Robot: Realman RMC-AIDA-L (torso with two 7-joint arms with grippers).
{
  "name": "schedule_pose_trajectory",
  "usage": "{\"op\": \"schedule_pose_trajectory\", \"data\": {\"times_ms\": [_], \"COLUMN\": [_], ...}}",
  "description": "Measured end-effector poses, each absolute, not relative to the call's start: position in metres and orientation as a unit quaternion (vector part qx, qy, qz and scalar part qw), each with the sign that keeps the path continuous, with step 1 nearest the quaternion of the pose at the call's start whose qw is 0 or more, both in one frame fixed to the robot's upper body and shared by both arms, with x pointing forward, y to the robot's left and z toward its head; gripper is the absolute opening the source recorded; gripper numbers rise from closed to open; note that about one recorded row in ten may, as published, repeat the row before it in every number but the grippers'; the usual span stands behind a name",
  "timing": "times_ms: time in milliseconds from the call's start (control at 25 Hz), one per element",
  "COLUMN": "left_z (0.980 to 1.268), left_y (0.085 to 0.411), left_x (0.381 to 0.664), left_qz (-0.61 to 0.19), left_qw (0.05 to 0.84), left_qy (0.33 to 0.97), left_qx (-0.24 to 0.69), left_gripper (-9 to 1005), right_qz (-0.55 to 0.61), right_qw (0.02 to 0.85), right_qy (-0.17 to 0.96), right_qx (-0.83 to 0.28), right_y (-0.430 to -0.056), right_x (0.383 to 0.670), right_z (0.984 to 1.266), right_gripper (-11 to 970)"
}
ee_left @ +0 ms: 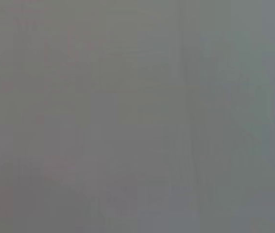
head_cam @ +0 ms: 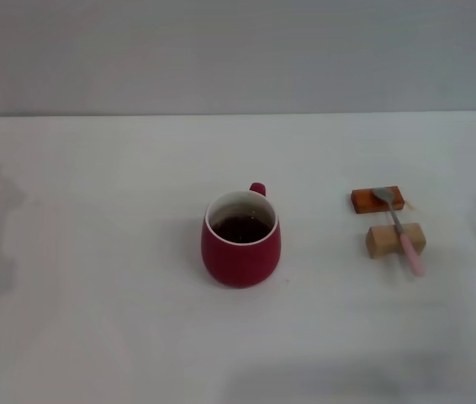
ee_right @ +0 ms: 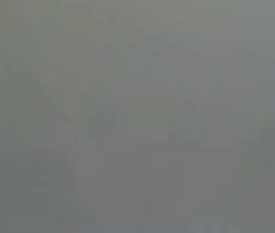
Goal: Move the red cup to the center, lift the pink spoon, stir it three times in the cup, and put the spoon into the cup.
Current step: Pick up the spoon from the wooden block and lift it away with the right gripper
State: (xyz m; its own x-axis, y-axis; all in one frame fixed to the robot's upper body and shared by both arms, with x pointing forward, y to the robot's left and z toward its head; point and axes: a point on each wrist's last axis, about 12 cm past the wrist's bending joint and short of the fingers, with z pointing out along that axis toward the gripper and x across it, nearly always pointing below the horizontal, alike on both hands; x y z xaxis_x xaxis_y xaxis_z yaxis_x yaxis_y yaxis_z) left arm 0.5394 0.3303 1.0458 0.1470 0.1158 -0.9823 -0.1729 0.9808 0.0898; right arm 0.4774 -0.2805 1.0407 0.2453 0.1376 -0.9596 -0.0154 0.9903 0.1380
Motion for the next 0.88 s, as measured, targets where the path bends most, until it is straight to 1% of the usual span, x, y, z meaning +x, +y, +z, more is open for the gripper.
{"op": "schedule_pose_trajectory", "data": {"times_ms": [320,640,880], "left_z": [1.051,1.055,1.057], "left_y": [0.330,0.338,0.342], "left_x": [0.553,0.559,0.561], "left_qz": [0.102,0.112,0.118], "left_qw": [0.757,0.756,0.755], "left_qy": [0.646,0.645,0.644], "left_qx": [-0.010,-0.015,-0.011], "left_gripper": [-1,-1,-1], "right_qz": [0.051,0.062,0.067], "right_qw": [0.763,0.734,0.710], "right_qy": [0.643,0.675,0.699], "right_qx": [0.037,0.041,0.045], "right_y": [-0.232,-0.208,-0.205], "right_x": [0.438,0.405,0.399], "right_z": [1.032,1.025,1.013], "right_gripper": [801,801,801]}}
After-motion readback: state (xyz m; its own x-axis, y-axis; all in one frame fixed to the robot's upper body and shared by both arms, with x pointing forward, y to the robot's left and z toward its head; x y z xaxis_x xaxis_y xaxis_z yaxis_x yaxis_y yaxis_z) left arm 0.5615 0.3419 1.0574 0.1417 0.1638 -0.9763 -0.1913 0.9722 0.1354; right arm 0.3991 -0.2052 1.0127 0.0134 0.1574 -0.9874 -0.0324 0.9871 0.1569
